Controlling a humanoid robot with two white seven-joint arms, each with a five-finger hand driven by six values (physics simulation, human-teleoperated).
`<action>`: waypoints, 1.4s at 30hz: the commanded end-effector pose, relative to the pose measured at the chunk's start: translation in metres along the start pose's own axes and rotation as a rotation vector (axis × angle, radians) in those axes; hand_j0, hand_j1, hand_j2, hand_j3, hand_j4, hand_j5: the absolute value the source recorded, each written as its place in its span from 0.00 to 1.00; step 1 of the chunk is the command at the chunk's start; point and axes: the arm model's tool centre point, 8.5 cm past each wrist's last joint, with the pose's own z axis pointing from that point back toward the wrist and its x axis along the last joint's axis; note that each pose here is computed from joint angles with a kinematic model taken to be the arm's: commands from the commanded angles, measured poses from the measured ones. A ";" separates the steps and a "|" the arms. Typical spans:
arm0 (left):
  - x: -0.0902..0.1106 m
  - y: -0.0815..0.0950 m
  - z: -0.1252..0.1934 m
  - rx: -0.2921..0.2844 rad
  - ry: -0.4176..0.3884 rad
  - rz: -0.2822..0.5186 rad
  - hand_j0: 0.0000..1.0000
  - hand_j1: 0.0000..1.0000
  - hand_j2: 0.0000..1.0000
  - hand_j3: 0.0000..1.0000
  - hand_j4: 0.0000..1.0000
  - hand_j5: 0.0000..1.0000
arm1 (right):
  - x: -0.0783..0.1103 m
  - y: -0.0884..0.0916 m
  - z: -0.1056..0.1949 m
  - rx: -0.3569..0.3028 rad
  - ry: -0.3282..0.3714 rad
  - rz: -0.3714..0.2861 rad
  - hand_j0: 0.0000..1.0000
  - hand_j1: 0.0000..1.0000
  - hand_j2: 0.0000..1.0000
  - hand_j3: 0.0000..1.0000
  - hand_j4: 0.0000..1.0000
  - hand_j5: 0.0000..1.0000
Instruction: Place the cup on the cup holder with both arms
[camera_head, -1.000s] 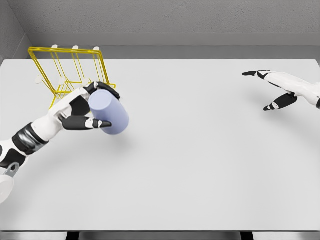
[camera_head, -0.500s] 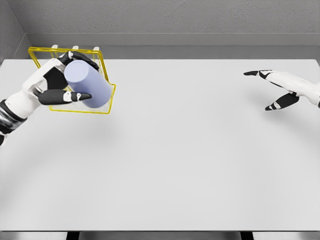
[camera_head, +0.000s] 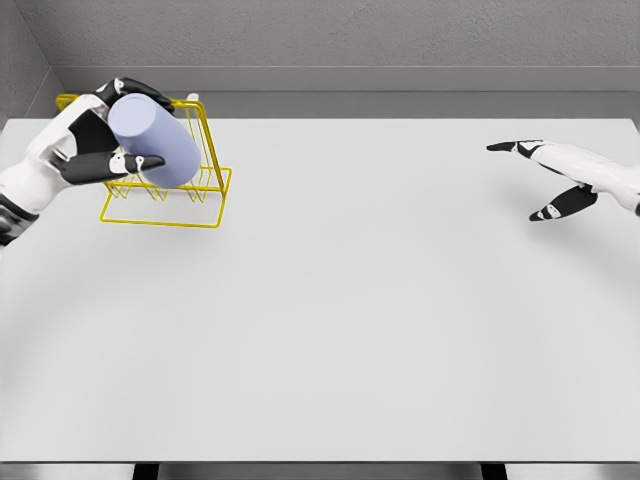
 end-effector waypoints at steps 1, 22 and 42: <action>-0.001 -0.001 0.000 0.003 -0.002 0.007 0.41 0.41 0.41 0.41 0.41 0.41 | 0.000 -0.001 0.000 -0.006 -0.002 -0.006 1.00 1.00 1.00 1.00 1.00 1.00; -0.005 0.002 0.010 0.011 0.023 0.008 0.41 0.41 0.41 0.41 0.41 0.41 | -0.001 0.001 0.001 -0.002 0.001 -0.006 1.00 1.00 1.00 1.00 1.00 1.00; -0.010 0.017 0.015 0.055 0.044 0.007 0.48 0.48 0.48 0.48 0.48 0.48 | 0.002 0.003 -0.004 -0.001 -0.009 -0.011 1.00 1.00 1.00 1.00 1.00 1.00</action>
